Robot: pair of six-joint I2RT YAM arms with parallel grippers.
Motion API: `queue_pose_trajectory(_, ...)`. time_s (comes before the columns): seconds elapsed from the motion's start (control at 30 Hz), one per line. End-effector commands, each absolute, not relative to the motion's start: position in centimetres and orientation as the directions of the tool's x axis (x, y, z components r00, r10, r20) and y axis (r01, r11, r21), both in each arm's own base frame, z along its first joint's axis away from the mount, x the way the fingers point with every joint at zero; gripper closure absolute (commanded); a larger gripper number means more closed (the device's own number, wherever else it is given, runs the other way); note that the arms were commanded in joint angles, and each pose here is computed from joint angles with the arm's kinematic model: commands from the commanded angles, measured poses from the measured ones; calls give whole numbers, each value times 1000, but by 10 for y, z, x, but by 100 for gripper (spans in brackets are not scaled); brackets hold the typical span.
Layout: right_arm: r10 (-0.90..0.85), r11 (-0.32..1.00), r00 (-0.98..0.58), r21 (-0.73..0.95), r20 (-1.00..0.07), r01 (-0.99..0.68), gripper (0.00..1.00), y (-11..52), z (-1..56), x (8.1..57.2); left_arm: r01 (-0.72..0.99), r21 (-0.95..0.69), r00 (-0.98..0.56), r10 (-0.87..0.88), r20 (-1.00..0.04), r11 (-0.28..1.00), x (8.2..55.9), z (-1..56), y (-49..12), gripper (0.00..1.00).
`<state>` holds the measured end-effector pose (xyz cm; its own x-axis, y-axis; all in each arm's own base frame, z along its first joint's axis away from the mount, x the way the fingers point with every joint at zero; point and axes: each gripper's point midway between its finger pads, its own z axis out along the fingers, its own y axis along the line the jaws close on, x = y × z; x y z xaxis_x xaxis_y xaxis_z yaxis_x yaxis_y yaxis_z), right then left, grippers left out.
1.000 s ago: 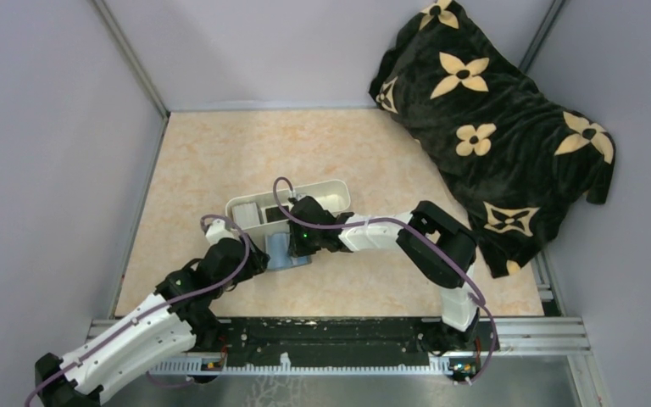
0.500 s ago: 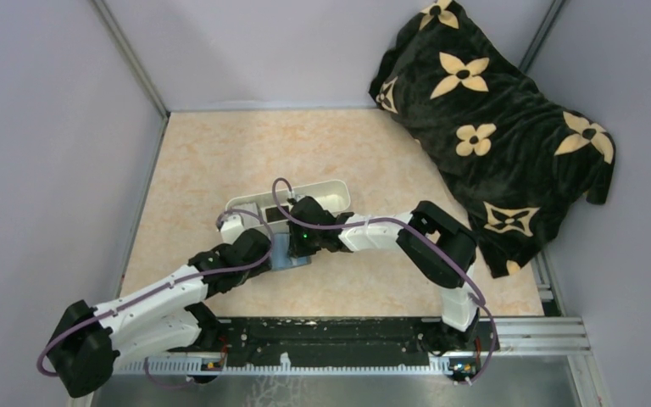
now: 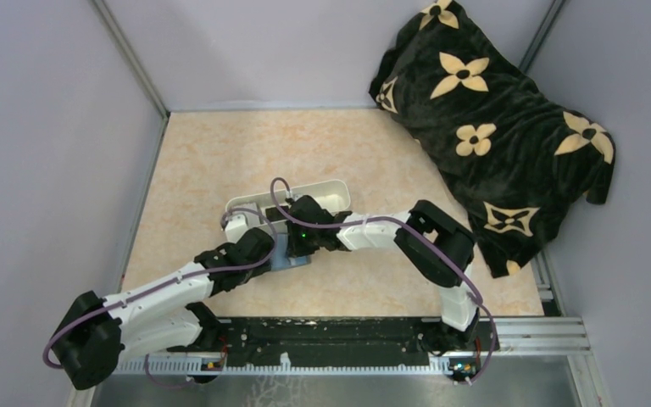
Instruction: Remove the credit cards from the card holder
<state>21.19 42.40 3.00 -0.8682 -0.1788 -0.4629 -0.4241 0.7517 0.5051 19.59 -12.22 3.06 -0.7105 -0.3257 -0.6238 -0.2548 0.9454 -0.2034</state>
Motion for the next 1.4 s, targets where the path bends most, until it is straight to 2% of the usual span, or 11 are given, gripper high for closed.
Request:
queue_pose_trajectory(0.0,-207,738,-862,504,-463,-449,100,434,26,212,-265,-230,-705,-351,-616,936,192,26,-121,61)
queue_pose_trajectory(0.1,-208,730,-861,512,-464,-452,100,438,27,212,-263,-228,-714,-349,-607,937,185,18,-116,96)
queue_pose_trajectory(0.13,-208,728,-861,515,-464,-453,100,439,28,212,-267,-229,-717,-351,-603,936,183,15,-114,100)
queue_pose_trajectory(1.0,-251,662,-837,544,-487,-515,100,478,48,200,-218,-253,-749,-328,-576,942,172,2,-118,100)
queue_pose_trajectory(1.37,-251,645,-822,545,-511,-536,100,486,61,202,-199,-296,-752,-340,-565,934,171,16,-125,100)
